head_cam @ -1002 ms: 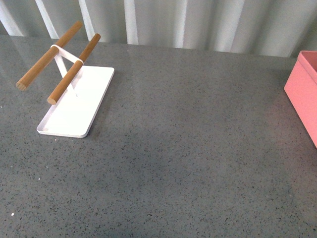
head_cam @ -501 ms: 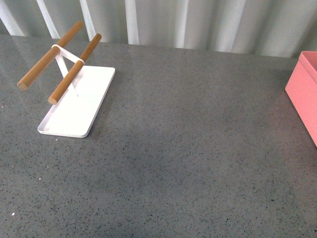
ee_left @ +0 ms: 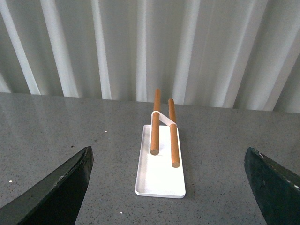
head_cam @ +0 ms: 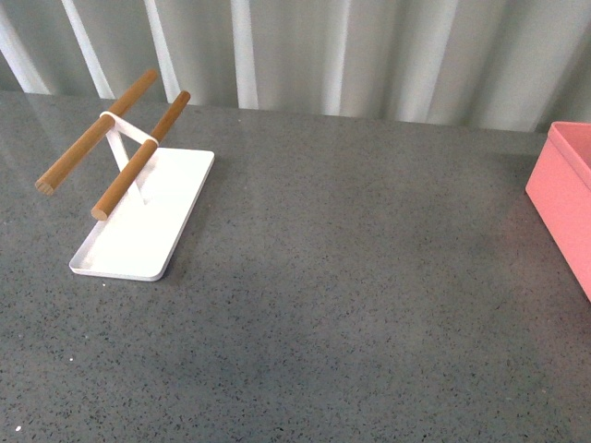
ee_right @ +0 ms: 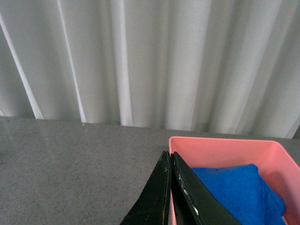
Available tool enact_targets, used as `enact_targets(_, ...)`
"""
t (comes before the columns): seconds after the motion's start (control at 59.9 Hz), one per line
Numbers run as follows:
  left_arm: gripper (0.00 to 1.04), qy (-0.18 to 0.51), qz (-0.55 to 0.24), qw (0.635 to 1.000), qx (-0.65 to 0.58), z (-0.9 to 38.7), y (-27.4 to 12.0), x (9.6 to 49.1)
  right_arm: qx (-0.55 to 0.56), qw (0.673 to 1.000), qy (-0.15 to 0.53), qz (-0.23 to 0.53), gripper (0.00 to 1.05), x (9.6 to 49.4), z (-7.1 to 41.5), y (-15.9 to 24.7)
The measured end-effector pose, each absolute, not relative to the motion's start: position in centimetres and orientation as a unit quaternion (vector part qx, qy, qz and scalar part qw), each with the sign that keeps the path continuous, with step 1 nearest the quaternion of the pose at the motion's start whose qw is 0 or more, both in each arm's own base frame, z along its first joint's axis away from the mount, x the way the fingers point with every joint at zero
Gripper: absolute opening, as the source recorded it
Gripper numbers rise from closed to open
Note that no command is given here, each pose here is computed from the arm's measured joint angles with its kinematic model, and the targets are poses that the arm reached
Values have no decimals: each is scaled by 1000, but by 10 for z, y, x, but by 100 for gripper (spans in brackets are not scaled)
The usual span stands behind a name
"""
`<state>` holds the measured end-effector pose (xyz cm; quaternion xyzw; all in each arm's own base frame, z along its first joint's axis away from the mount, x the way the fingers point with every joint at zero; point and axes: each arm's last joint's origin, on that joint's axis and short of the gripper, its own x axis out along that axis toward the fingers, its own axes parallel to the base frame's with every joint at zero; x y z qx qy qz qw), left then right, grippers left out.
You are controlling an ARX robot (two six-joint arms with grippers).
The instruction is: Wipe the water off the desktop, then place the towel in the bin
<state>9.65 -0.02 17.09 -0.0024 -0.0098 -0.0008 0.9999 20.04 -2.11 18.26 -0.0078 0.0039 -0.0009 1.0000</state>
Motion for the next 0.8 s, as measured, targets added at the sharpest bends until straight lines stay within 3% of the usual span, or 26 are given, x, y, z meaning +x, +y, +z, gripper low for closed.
enact_targets(0.801, 98, -10, -1, 1000, -2, 171, 0, 96, -6, 1000, -3, 0, 3, 139, 169, 0)
